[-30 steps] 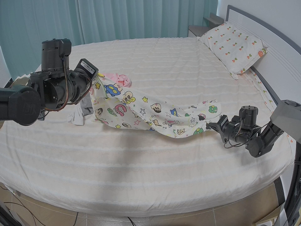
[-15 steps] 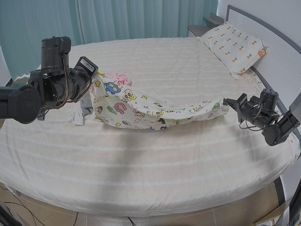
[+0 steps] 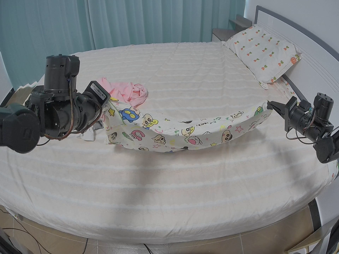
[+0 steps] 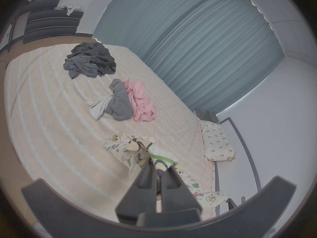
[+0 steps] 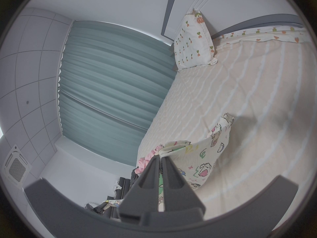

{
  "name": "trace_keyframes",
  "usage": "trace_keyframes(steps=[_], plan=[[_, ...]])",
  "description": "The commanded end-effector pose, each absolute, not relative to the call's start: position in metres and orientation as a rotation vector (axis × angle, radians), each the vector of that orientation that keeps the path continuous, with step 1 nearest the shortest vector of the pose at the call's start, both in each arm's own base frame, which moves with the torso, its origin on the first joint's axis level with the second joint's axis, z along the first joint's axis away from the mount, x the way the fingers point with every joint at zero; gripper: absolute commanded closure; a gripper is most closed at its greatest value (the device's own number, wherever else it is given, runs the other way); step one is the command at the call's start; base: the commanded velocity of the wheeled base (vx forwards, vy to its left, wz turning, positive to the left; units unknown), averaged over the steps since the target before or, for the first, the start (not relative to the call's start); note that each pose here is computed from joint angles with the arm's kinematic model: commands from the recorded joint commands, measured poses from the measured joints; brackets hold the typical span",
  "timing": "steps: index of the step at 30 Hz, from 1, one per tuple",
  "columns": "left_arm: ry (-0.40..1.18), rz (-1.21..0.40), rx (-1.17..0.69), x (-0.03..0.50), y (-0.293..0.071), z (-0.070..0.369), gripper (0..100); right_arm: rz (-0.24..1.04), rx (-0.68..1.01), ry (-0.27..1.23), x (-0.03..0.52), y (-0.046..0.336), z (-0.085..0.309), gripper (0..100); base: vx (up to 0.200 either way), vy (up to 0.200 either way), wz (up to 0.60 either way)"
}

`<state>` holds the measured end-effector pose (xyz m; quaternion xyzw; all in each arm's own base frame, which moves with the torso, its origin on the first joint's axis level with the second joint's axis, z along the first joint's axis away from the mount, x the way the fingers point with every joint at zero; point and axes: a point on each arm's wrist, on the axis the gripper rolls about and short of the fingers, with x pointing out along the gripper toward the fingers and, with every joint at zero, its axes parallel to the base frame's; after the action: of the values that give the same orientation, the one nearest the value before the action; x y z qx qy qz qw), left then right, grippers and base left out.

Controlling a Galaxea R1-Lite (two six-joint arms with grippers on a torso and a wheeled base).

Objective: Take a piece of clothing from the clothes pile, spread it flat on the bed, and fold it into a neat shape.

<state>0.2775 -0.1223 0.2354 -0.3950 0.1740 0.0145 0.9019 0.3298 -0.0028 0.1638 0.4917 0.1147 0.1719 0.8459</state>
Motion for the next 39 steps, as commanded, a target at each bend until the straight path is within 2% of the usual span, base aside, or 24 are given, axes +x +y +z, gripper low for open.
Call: trace_keyframes(steps=[1,21,39], plan=[[0.420,0.019,-0.797,0.253,-0.122,0.220,100,0.343,1.048,0.283,0.302,-0.012,0.157,100,0.000,0.000,0.00],[0.731,0.129,-0.723,0.187,-0.111,0.129,100,0.251,0.922,0.658,0.226,-0.009,0.066,100,0.000,0.000,0.00],[0.949,0.172,-0.636,0.155,-0.106,0.082,100,0.223,0.813,0.864,0.211,-0.015,0.014,100,0.000,0.000,0.00]])
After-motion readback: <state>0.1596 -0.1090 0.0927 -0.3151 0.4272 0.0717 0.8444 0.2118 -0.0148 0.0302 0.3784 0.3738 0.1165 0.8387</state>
